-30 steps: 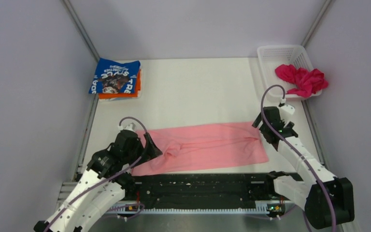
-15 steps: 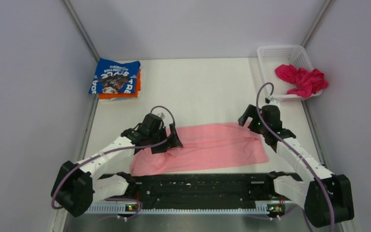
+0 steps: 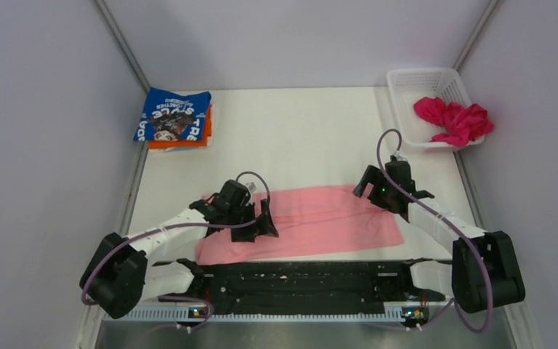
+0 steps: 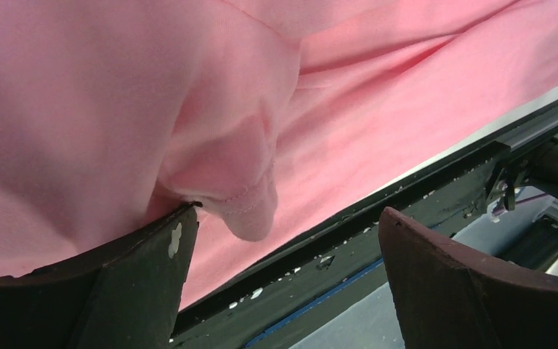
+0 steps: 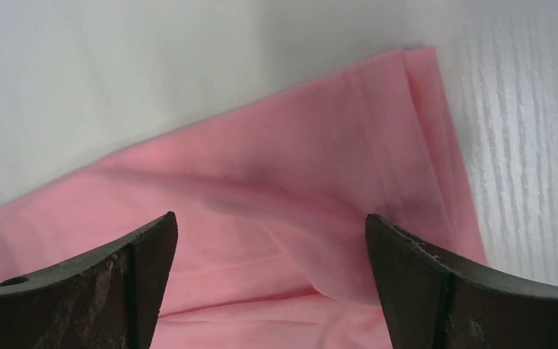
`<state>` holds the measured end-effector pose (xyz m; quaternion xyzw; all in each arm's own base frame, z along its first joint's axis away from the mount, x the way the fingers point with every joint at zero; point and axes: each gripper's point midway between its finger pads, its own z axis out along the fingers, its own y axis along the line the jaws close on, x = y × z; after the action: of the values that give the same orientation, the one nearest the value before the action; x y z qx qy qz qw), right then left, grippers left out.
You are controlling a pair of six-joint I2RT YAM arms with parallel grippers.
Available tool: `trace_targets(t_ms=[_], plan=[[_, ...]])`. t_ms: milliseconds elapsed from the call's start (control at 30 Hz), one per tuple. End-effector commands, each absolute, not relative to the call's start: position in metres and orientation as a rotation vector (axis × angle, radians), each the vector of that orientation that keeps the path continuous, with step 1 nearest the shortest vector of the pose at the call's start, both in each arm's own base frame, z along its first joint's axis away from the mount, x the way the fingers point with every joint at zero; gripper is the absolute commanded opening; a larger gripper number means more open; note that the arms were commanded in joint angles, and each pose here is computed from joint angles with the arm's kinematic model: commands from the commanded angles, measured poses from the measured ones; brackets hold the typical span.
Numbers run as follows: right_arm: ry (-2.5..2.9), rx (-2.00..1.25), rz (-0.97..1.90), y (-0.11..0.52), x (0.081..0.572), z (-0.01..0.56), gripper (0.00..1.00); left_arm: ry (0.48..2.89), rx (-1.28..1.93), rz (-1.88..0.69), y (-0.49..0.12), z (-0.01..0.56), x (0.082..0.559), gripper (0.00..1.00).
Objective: Fold and stack the t-shirts
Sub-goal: Fold the other side of the tshirt into a rectangle
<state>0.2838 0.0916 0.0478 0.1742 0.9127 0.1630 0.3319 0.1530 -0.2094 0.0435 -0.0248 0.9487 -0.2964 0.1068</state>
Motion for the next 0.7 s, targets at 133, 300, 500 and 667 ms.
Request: trace_targets(t_ms=[133, 300, 500, 667], plan=[[2.443, 0.581, 0.134, 0.054, 0.272, 0.027, 0.99, 2.681, -0.027, -0.773, -0.199, 0.082, 0.171, 0.99], [2.409, 0.599, 0.1, 0.046, 0.279, 0.032, 0.99, 2.555, -0.037, -0.754, -0.192, 0.118, 0.182, 0.99], [2.293, 0.465, 0.265, 0.068, 0.307, 0.073, 0.99, 2.548, -0.201, -0.611, -0.169, 0.102, 0.186, 0.99], [2.216, 0.328, 0.508, 0.107, 0.308, 0.098, 0.99, 2.545, -0.382, -0.557, -0.165, 0.074, 0.201, 0.99]])
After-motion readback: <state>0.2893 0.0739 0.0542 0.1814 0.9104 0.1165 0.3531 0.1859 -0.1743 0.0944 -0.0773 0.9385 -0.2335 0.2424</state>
